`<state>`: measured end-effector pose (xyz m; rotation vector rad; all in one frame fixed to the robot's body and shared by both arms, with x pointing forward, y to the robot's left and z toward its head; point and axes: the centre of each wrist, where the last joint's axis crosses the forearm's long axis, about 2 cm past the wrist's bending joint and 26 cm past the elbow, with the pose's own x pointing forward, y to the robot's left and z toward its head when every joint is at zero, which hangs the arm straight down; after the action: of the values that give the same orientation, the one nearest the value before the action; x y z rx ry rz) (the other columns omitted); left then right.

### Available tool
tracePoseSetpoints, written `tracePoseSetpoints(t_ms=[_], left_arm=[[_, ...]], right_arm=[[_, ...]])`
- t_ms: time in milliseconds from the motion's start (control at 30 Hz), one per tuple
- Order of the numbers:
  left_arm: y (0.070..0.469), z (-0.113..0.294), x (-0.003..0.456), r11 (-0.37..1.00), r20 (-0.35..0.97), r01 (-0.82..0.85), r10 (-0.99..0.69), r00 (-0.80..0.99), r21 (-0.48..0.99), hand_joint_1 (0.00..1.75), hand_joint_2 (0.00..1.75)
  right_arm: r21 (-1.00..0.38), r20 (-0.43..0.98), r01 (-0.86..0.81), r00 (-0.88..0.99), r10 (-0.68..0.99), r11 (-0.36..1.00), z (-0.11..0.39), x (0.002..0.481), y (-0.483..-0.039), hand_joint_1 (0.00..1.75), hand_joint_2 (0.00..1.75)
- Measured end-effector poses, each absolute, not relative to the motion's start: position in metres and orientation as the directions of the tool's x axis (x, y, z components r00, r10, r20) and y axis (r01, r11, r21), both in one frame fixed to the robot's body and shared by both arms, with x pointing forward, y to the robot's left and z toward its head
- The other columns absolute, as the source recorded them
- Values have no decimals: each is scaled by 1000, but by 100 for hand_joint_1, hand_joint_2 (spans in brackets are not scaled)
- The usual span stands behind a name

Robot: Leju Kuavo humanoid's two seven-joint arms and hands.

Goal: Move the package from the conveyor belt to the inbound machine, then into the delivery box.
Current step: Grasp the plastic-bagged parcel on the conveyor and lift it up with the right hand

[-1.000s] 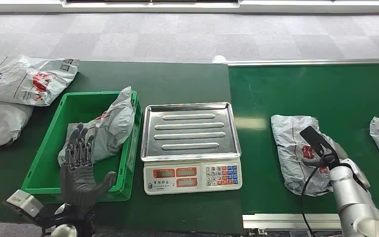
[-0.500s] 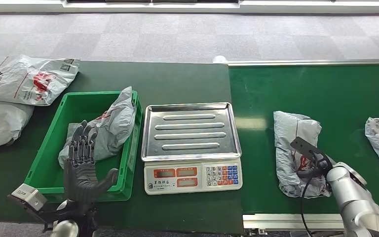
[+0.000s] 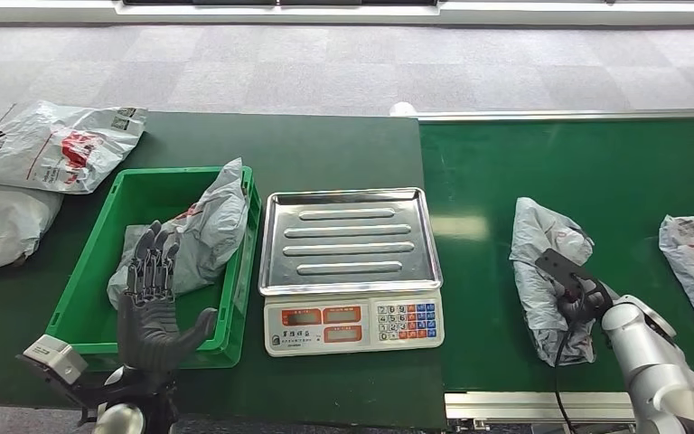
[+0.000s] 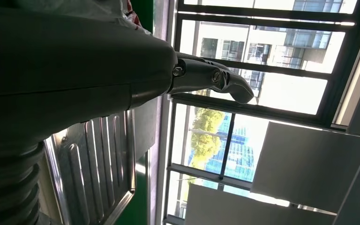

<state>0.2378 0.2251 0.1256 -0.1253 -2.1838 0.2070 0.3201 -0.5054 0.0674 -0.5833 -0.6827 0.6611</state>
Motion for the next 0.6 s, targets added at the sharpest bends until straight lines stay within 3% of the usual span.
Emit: tracePoseSetpoints(t_ms=[367,500,600], left_arm=[[225,127,233,983,806,15,160,-570,-185,0,175],[225,126,227,984,806,14,155,-571,-180,0,175],[225,126,224,983,803,9,153,-577,-181,0,175]], right_arm=[[-785,354,-247,573,739,568,67,320,-504,175,175],[-871,423,-21,474,772,491,79,328,-499,175,175],[-849,526,259,322,787,462,100,338,-490,175,175]])
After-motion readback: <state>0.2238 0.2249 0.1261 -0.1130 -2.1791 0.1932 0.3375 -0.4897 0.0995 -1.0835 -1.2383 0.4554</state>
